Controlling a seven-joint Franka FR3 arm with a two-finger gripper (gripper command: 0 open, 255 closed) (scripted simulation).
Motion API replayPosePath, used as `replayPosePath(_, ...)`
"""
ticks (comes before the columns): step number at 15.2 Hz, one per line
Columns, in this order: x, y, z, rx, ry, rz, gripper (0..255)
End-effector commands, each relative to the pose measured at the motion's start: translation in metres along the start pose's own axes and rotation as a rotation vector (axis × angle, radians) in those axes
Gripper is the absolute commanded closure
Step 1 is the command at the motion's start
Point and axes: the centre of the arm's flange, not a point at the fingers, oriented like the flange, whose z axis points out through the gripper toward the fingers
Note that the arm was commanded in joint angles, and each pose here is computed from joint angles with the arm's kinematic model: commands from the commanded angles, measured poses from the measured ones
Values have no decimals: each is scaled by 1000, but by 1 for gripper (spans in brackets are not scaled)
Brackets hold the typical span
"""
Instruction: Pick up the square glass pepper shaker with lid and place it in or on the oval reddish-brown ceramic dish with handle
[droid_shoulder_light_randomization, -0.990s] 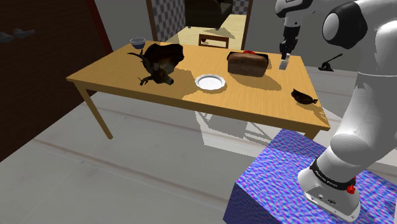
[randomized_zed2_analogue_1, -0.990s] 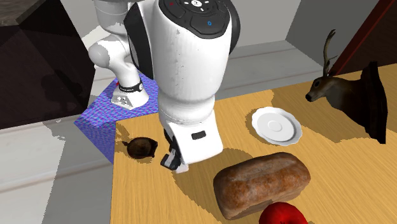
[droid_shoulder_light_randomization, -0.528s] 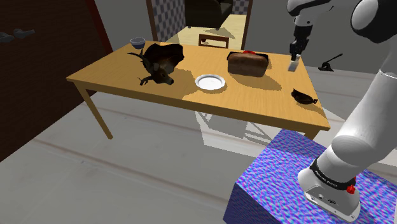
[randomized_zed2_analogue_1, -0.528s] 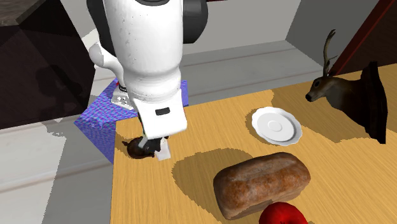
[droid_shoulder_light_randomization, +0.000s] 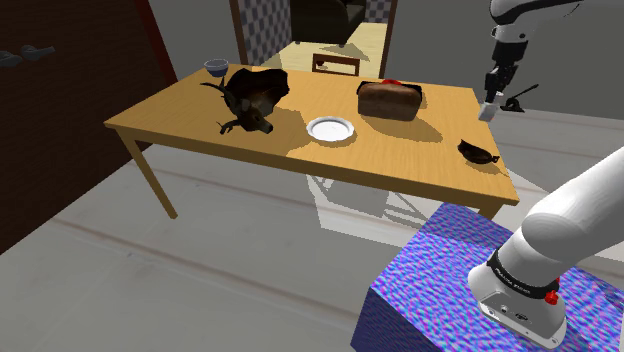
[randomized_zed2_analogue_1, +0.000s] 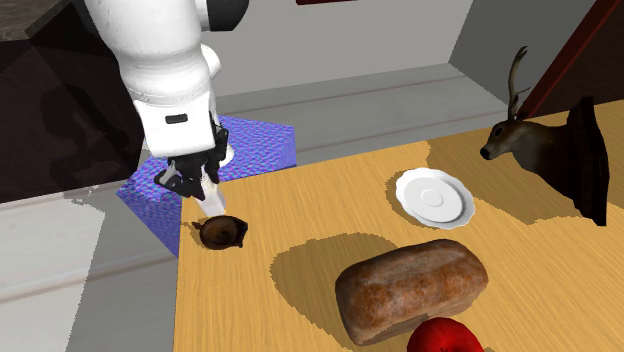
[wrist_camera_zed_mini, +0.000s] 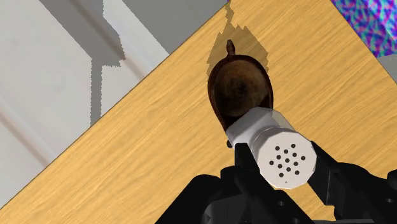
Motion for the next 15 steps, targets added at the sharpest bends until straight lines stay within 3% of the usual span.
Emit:
replayPosePath(1,-24,-2,-2,-1,0,-1,255)
replayPosePath(15,-14,-2,72,-1,0,-1,255)
